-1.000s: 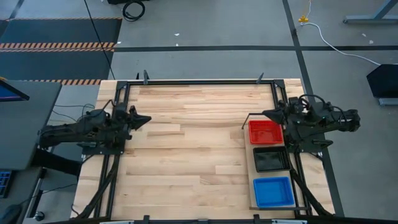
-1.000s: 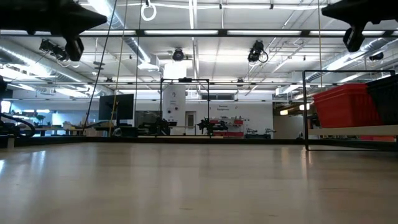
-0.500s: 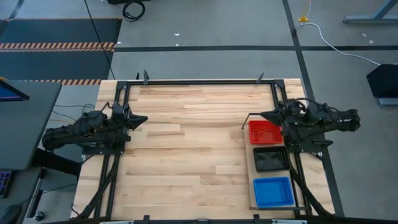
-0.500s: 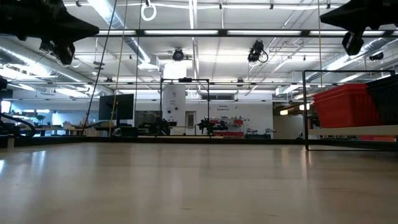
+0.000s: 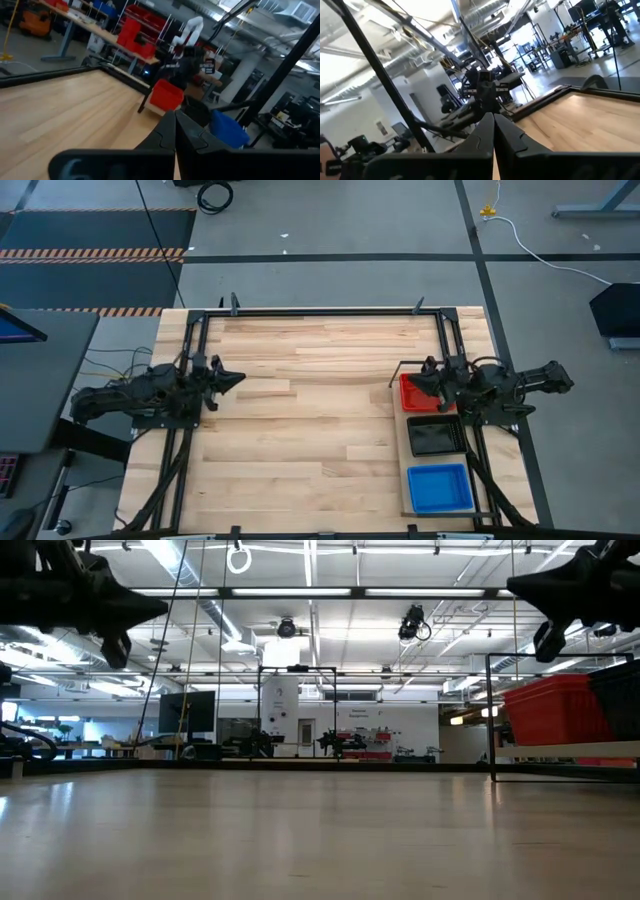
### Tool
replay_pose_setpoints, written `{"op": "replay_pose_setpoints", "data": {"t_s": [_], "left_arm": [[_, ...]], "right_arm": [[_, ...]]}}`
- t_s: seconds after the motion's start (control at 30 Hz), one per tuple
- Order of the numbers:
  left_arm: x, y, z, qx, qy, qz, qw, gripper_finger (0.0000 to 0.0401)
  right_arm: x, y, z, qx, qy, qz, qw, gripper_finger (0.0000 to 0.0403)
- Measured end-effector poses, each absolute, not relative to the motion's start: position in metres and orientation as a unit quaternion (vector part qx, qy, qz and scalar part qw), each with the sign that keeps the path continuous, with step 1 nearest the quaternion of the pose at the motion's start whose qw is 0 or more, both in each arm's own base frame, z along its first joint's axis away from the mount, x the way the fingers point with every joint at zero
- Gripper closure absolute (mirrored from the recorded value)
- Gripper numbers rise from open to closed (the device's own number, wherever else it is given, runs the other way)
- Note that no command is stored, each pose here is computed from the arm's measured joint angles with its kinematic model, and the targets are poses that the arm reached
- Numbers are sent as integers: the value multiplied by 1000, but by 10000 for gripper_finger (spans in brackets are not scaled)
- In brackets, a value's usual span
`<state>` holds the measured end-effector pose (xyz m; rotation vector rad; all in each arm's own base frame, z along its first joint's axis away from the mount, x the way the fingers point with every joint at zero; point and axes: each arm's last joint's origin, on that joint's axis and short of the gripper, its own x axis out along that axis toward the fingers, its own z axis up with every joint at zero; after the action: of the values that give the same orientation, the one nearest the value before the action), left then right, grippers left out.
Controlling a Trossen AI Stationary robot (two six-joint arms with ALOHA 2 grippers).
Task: Stack baskets on shelf by color
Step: Return to Home Position
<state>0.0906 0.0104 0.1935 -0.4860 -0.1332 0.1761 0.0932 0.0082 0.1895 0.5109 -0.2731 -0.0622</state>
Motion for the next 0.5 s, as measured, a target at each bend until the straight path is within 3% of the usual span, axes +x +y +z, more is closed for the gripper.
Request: {"op": "replay_pose_setpoints", "data": {"t_s": [0.23, 0.37, 0.5], "left_arm": [[96, 10, 180, -232, -94, 71, 966, 401], [96, 9, 178, -162, -73, 59, 982, 398], [96, 9, 177, -108, -67, 63, 990, 379]], "right_arm": [[94, 8, 188, 222, -128, -40, 966, 395], [94, 8, 186, 157, -112, -57, 980, 395], [94, 8, 185, 158, -111, -56, 980, 395]]}}
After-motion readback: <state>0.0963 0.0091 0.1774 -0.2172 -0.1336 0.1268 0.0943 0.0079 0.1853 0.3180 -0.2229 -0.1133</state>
